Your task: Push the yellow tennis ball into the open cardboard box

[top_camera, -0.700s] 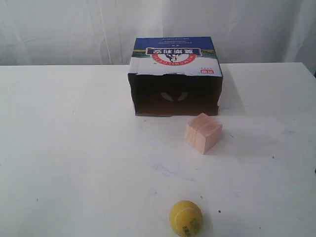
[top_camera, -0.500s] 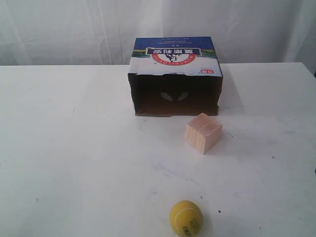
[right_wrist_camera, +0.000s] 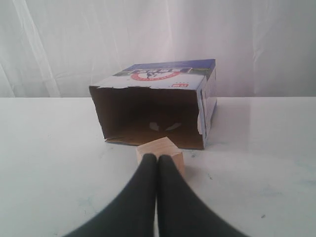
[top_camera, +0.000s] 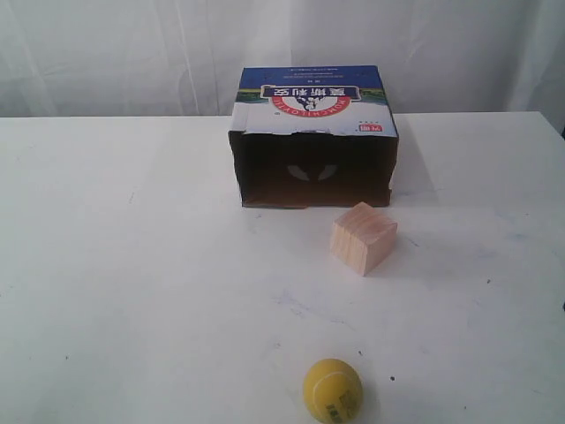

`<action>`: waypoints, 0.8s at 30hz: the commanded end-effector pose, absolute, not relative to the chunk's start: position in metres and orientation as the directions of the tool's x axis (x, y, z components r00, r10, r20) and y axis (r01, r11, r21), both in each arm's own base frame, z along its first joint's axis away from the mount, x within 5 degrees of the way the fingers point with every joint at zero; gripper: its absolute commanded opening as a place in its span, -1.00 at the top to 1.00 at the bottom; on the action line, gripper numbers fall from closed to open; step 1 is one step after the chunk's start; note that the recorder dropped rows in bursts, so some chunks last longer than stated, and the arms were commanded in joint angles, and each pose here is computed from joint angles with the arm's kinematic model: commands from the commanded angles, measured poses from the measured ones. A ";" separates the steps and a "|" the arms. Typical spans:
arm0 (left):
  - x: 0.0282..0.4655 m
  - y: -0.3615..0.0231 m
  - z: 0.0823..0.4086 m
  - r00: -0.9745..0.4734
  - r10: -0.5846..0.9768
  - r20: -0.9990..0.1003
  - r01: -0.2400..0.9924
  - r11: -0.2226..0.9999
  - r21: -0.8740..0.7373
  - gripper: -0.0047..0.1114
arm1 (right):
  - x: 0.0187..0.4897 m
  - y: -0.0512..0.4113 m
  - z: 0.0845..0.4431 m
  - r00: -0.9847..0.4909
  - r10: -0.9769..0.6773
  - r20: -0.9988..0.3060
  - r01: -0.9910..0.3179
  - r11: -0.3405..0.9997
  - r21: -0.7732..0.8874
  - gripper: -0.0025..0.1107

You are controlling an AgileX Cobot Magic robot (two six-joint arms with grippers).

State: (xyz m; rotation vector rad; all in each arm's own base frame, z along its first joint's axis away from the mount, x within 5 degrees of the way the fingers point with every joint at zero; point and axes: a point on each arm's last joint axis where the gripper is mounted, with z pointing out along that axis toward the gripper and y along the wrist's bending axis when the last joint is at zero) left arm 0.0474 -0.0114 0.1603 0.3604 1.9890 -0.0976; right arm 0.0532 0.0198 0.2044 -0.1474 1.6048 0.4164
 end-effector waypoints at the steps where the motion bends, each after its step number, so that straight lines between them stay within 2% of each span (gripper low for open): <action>1: 0.047 -0.011 0.158 -0.404 0.218 -0.888 0.301 0.949 0.096 0.92 | 0.052 0.019 0.193 -0.190 0.141 -0.972 -0.308 0.931 0.195 0.96; 4: 0.047 -0.011 0.158 -0.404 0.218 -0.888 0.301 0.949 0.096 0.92 | 0.052 0.018 0.187 -0.256 0.117 -0.960 -0.291 0.937 0.192 0.96; 7: 0.047 -0.011 0.158 -0.404 0.218 -0.888 0.301 0.949 0.096 0.92 | 0.052 0.018 0.187 -0.255 0.115 -0.960 -0.292 0.937 0.190 0.96; 8: 0.047 -0.011 0.158 -0.404 0.218 -0.888 0.301 0.949 0.096 0.92 | 0.052 0.018 0.189 -0.229 0.128 -0.965 -0.299 0.934 0.195 0.96; 11: 0.047 -0.011 0.158 -0.404 0.218 -0.888 0.301 0.949 0.096 0.92 | 0.053 0.020 0.211 -0.003 0.200 -0.980 -0.355 0.916 0.188 0.96; 14: 0.047 -0.011 0.158 -0.404 0.218 -0.888 0.301 0.949 0.096 0.92 | 0.051 0.020 0.225 0.159 0.196 -0.968 -0.380 0.917 0.123 0.96; 24: 0.047 -0.011 0.158 -0.404 0.218 -0.888 0.301 0.949 0.096 0.92 | 0.049 0.019 0.233 0.194 0.222 -0.956 -0.388 0.912 0.133 0.96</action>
